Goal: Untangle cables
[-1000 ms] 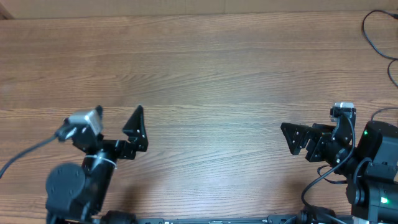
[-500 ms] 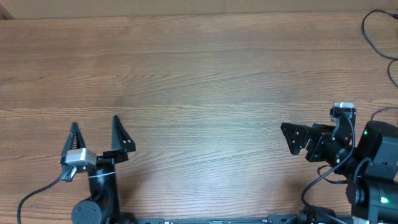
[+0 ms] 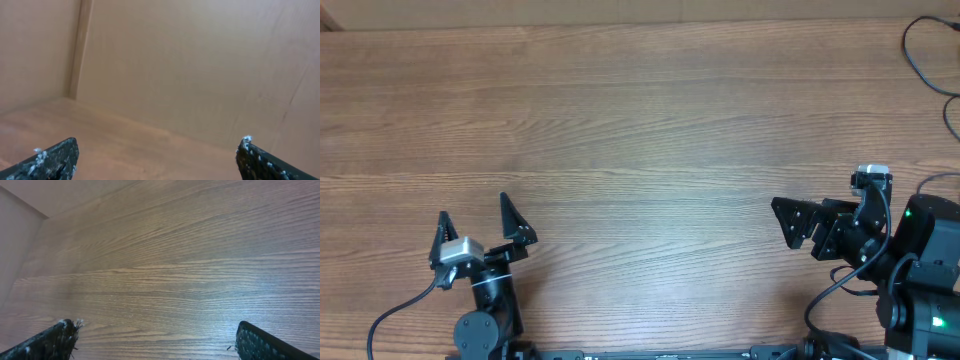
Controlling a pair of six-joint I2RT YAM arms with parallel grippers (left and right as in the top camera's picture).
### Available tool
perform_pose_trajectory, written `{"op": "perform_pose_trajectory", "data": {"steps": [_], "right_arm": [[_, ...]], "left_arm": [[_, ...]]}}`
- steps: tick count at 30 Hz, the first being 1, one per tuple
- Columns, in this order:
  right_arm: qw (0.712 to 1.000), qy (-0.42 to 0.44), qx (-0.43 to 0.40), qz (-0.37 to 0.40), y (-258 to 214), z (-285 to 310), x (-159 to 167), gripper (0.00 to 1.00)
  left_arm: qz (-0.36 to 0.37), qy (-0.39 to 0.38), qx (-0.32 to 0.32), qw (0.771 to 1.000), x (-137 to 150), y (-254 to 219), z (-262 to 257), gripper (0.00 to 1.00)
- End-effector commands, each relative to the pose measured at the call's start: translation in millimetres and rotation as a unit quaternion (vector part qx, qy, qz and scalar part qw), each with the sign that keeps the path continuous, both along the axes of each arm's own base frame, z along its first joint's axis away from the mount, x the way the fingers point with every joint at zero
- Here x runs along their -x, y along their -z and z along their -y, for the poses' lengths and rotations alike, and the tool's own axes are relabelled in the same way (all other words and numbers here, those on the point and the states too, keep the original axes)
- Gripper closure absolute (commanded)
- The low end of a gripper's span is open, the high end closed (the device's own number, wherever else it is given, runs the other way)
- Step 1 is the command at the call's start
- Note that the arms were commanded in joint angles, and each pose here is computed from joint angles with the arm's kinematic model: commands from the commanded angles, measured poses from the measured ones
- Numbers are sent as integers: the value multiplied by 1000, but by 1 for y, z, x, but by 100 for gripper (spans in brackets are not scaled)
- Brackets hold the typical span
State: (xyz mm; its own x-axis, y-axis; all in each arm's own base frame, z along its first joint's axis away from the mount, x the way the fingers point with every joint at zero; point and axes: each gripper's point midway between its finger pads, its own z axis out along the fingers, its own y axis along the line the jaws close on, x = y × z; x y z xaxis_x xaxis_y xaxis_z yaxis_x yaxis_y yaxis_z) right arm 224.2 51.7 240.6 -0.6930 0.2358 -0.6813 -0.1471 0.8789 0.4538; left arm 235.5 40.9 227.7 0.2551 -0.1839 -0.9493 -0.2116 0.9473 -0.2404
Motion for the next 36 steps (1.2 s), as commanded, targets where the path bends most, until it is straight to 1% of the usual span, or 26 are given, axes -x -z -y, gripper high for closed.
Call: {"op": "perform_pose_trajectory", "data": {"steps": [1, 4, 6, 7, 10, 36], "right_arm": [[1000, -3, 0, 5, -2, -2, 0, 0], [1000, -3, 0, 5, -2, -2, 0, 0], [1000, -3, 0, 5, -2, -2, 0, 0], [1000, -3, 0, 5, -2, -2, 0, 0], [1000, -3, 0, 5, -2, -2, 0, 0], [1000, -4, 0, 5, -2, -2, 0, 0]], "left_arm": [[-25, 3, -19, 999, -2, 12, 2, 1], [-78, 10, -22, 997, -6, 37, 4, 0], [-129, 25, -25, 991, -7, 62, 9, 0], [-141, 30, -25, 989, -7, 68, 10, 0], [-141, 34, -42, 989, -8, 66, 12, 0], [-141, 35, -41, 989, -8, 66, 12, 0]]}}
